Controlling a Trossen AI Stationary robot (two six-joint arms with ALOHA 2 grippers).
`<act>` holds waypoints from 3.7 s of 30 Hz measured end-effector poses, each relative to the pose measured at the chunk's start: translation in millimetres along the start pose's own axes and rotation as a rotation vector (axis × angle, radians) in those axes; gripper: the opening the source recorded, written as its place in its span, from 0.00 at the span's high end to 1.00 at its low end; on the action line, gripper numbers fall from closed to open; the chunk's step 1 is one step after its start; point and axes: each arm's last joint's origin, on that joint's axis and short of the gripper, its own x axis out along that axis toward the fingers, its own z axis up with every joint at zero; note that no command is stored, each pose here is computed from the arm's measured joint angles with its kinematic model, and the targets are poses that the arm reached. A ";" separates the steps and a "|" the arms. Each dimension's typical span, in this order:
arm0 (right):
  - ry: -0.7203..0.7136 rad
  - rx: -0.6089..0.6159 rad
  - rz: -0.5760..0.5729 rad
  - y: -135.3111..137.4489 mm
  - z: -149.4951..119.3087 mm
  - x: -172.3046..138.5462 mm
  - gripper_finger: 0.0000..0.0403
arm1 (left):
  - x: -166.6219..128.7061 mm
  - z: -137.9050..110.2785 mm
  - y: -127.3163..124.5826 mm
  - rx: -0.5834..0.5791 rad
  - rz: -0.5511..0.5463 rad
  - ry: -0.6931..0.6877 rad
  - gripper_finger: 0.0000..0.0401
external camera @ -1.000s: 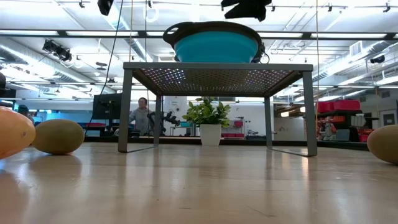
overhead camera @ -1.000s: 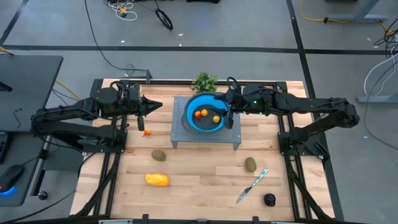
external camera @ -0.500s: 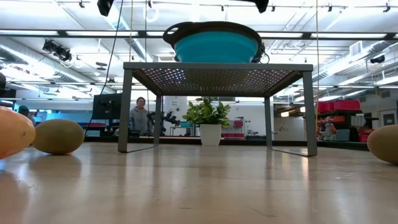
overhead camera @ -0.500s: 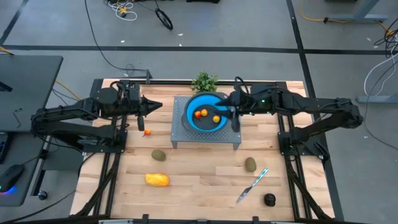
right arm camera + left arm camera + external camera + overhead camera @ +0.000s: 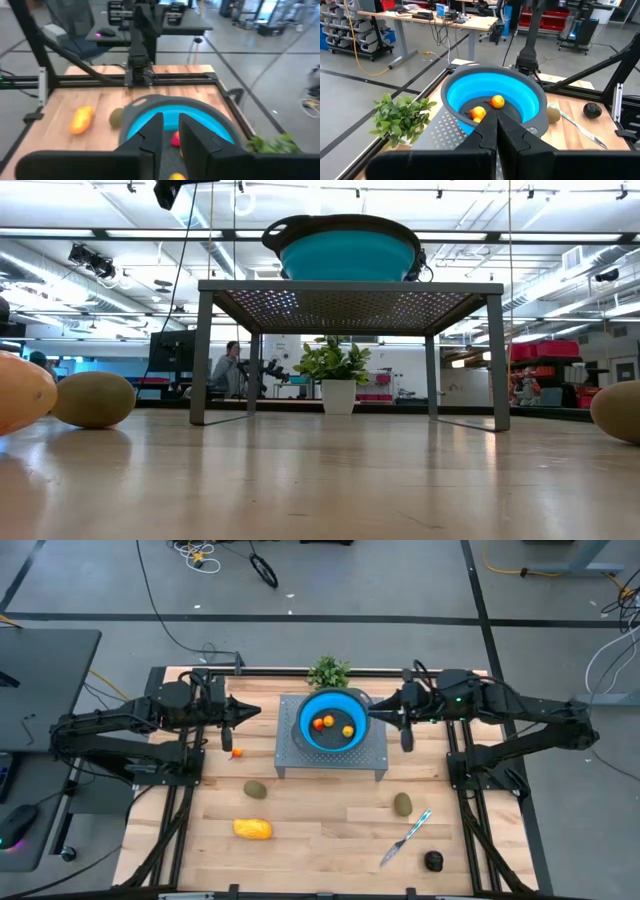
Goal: Pick & Place Fruit
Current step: Put the orange pear into the strainer bowl on the shelf
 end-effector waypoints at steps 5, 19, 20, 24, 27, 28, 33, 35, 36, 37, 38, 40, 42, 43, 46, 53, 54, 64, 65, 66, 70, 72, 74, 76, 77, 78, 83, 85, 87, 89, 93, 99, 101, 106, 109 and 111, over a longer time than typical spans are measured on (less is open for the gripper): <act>-0.042 -0.007 -0.017 -1.6 3.0 -24.8 0.88 | 0.0 0.0 0.1 -0.005 0.000 0.000 0.99; -0.067 -0.006 -0.026 -4.7 -8.6 -98.1 0.98 | 0.0 -0.1 0.0 -0.002 0.000 0.001 0.99; -0.069 -0.006 -0.038 -5.2 -9.7 -102.3 0.98 | 0.0 -0.1 0.0 -0.002 0.000 0.001 0.99; -0.090 -0.003 -0.065 -6.5 -13.0 -117.8 0.98 | 0.0 -0.2 0.0 -0.002 0.000 0.002 0.99; -0.111 -0.001 -0.066 -6.8 -13.9 -125.8 0.98 | 0.0 -0.1 0.1 -0.002 0.001 0.001 0.99; -0.118 -0.001 -0.066 -6.9 -14.1 -127.9 0.98 | 0.0 -0.2 0.0 -0.002 0.000 0.002 0.99; -0.123 -0.008 -0.066 -7.1 -16.6 -135.2 0.98 | 0.0 -0.1 0.0 -0.002 0.000 0.001 0.99; -0.115 -0.008 -0.066 -7.2 -18.1 -136.9 0.98 | 0.0 -0.1 0.1 -0.002 0.001 0.001 0.99; -0.113 -0.009 -0.065 -7.1 -18.5 -137.1 0.98 | 0.0 -0.1 0.1 -0.002 0.001 0.001 0.99; -0.115 -0.008 -0.065 -7.1 -19.1 -136.3 0.98 | 0.0 -0.1 0.1 -0.002 0.000 0.001 0.99; -0.110 -0.009 -0.063 -6.9 -20.6 -135.7 0.98 | 0.0 -0.1 0.0 -0.002 0.000 0.001 0.99; -0.094 -0.010 -0.056 -6.5 -24.4 -132.1 0.98 | 0.0 -0.1 0.0 -0.002 0.000 0.001 0.99; -0.069 -0.012 -0.056 -6.1 -29.6 -126.2 0.98 | 0.0 -0.2 0.1 0.009 0.001 0.002 0.99; -0.057 -0.013 -0.055 -5.8 -32.5 -122.9 0.98 | 0.0 -0.1 0.1 0.015 0.001 0.001 0.99; -0.034 -0.015 -0.054 -5.1 -40.8 -112.3 0.98 | 0.0 -0.2 0.0 0.022 0.000 0.002 0.99; -0.035 0.002 -0.052 -4.1 -49.6 -98.9 0.98 | 0.0 -1.1 -1.4 0.017 -0.053 0.015 0.99; -0.038 0.003 -0.052 -4.2 -49.2 -98.9 0.98 | -0.1 -1.9 -1.6 0.010 -0.061 0.024 0.99; -0.039 0.027 -0.052 -4.2 -49.3 -99.0 0.98 | -2.8 -22.4 -0.5 -0.042 -0.080 0.245 0.99; -0.039 0.028 -0.052 -4.2 -49.3 -99.0 0.98 | -3.0 -23.0 -0.4 -0.044 -0.079 0.251 0.99; -0.039 0.028 -0.052 -4.2 -49.3 -99.0 0.98 | -3.0 -23.2 -0.4 -0.044 -0.079 0.253 0.99; -0.038 0.028 -0.052 -4.2 -49.3 -98.9 0.98 | -2.4 -23.6 -0.2 -0.076 -0.066 0.257 0.99; -0.038 0.028 -0.052 -4.2 -49.3 -99.0 0.98 | 1.4 -27.8 -0.4 -0.109 -0.063 0.279 0.99; -0.038 0.028 -0.061 -4.5 -49.3 -99.0 0.98 | 4.4 -38.3 -0.1 -0.129 -0.054 0.331 0.99; -0.038 0.029 -0.070 -4.7 -49.3 -99.0 0.98 | 9.6 -49.9 0.2 -0.157 -0.040 0.380 0.99; -0.038 0.029 -0.070 -4.7 -49.3 -98.9 0.98 | 11.9 -55.7 0.4 -0.172 -0.034 0.401 0.99; -0.038 0.029 -0.073 -4.8 -49.3 -98.9 0.98 | 13.8 -62.9 1.0 -0.188 -0.022 0.426 0.99; -0.036 0.029 -0.086 -5.2 -49.6 -98.9 0.98 | 20.2 -86.6 2.5 -0.234 0.010 0.503 0.99; -0.035 0.029 -0.087 -5.2 -49.6 -98.9 0.98 | 21.9 -91.9 2.8 -0.249 0.017 0.516 0.99; -0.034 0.029 -0.087 -5.2 -49.8 -99.0 0.98 | 22.6 -94.6 2.9 -0.255 0.014 0.518 0.99; -0.033 0.029 -0.087 -5.2 -49.8 -98.8 0.98 | 22.9 -94.9 2.9 -0.255 0.014 0.519 0.99; -0.033 0.029 -0.087 -5.2 -49.8 -99.0 0.98 | 23.5 -94.8 2.8 -0.254 0.015 0.517 0.99; -0.033 0.029 -0.087 -5.2 -49.8 -98.9 0.98 | 27.3 -97.2 3.1 -0.273 0.006 0.586 0.99; -0.033 0.029 -0.087 -5.2 -49.8 -99.0 0.98 | 31.5 -93.8 2.9 -0.280 0.008 0.605 0.99; -0.033 0.029 -0.088 -5.3 -49.9 -98.8 0.98 | 39.9 -95.0 1.9 -0.259 0.019 0.661 0.99; -0.033 0.029 -0.088 -5.3 -49.9 -98.8 0.98 | 44.1 -98.9 1.7 -0.256 0.028 0.694 0.99; -0.033 0.029 -0.088 -5.3 -49.9 -98.9 0.98 | 46.1 -101.4 1.7 -0.253 0.034 0.718 0.99</act>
